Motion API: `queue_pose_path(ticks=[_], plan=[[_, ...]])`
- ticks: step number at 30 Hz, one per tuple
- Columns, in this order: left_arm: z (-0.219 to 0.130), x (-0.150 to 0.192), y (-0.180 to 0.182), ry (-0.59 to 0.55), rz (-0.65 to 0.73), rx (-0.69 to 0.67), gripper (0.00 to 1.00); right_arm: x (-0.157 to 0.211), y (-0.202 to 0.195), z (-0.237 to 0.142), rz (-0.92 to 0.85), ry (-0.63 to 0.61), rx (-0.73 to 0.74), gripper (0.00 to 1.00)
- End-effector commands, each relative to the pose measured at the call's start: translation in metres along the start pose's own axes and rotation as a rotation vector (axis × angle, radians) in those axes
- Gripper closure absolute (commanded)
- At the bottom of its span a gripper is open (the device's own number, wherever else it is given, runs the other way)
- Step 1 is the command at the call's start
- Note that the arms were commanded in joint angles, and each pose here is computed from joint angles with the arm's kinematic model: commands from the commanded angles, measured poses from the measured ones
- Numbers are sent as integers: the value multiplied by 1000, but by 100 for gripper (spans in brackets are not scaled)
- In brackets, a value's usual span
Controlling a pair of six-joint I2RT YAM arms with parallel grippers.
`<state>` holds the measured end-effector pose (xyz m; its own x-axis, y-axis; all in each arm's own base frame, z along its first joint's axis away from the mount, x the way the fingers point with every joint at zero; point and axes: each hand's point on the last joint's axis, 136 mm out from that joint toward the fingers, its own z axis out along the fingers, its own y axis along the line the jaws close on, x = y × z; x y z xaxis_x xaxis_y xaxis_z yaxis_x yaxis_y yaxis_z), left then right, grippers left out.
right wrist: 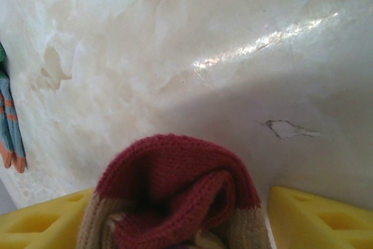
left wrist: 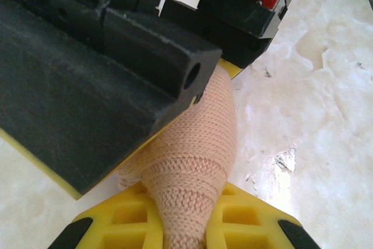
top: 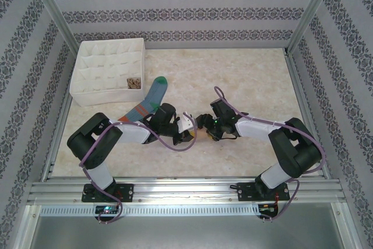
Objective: Roll the socks
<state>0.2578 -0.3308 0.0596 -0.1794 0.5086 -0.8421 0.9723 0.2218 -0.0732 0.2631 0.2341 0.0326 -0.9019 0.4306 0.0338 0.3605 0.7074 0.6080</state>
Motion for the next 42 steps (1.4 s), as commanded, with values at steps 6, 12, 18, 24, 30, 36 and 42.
queue_pose_path(ticks=[6,12,18,24,30,36,42], plan=[[-2,-2,1,-49,-8,17,100,16,30,7,1,63,-78,37],[-1,2,1,-43,-9,16,100,13,44,-4,-14,37,-118,61],[-3,3,5,-41,-17,-15,82,4,51,-19,-96,-32,-119,85],[-30,-14,18,-92,10,-158,45,-11,63,-47,-254,-176,-64,90],[-77,-41,33,-136,-22,-249,1,-39,86,-69,-410,-297,14,92],[-141,-70,67,-226,-152,-451,1,-65,123,-69,-565,-329,80,93],[-237,-53,142,-210,-555,-888,1,-88,186,-67,-699,-383,48,93]])
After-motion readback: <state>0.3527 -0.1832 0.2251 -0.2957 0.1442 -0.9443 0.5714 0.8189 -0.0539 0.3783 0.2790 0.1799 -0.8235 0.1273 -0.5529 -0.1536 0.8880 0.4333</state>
